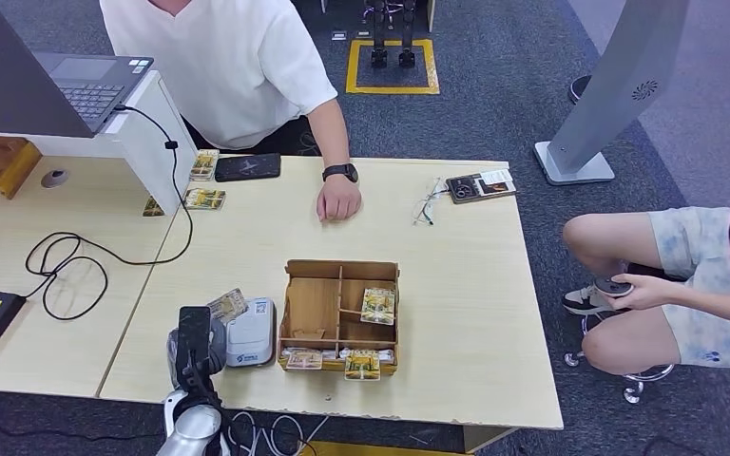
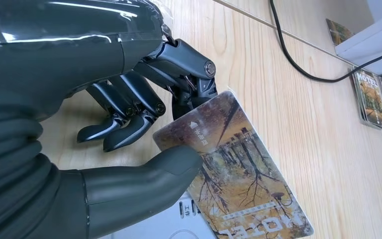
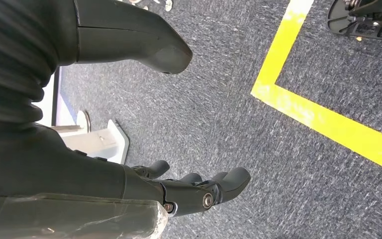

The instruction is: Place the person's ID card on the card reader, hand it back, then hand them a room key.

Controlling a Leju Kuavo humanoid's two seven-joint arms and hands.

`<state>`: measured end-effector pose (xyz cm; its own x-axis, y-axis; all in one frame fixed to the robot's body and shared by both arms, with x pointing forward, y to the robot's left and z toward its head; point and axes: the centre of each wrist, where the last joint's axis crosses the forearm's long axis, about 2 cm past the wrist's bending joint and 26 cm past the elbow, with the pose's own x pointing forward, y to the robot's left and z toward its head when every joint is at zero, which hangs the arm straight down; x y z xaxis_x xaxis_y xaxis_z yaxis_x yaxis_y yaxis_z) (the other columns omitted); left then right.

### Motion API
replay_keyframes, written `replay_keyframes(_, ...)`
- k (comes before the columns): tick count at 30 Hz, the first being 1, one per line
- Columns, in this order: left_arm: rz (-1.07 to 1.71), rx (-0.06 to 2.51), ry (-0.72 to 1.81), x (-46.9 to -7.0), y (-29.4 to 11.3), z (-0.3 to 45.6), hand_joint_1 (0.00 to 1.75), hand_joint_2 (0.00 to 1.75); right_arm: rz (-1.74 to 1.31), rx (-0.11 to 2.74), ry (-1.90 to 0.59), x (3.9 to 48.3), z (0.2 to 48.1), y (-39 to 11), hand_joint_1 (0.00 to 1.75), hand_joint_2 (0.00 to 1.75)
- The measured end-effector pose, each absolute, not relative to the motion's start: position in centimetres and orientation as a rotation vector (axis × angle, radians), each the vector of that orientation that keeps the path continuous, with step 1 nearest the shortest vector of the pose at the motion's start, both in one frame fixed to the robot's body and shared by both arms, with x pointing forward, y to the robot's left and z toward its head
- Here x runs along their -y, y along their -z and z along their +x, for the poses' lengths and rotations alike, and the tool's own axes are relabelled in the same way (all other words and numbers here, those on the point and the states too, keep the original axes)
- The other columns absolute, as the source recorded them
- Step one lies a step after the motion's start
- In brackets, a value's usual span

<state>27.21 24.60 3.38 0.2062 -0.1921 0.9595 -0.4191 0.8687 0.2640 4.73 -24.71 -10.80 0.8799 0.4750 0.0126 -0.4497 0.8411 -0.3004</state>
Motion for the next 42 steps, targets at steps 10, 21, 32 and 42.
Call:
replay_keyframes(10, 0.551, 1.365, -0.234, -25.1, -2.8, 27.7, 1.75, 1.75, -0.300, 0.089, -0.489, 24.7, 4.7, 10.8, 0.00, 1.75)
replay_keyframes(21, 0.642, 1.408, -0.287, -26.1, -2.5, 27.8, 1.75, 1.75, -0.304, 0.090, -0.498, 24.7, 4.7, 10.8, 0.00, 1.75)
replay_keyframes(32, 0.945, 1.444, -0.451, -28.9, -1.9, 27.1, 1.75, 1.75, -0.308, 0.094, -0.524, 24.7, 5.0, 10.8, 0.00, 1.75)
replay_keyframes(42, 1.051, 1.372, -0.761, -30.9, -1.7, 25.0, 1.75, 1.75, -0.307, 0.098, -0.535, 24.6, 5.3, 10.7, 0.00, 1.75)
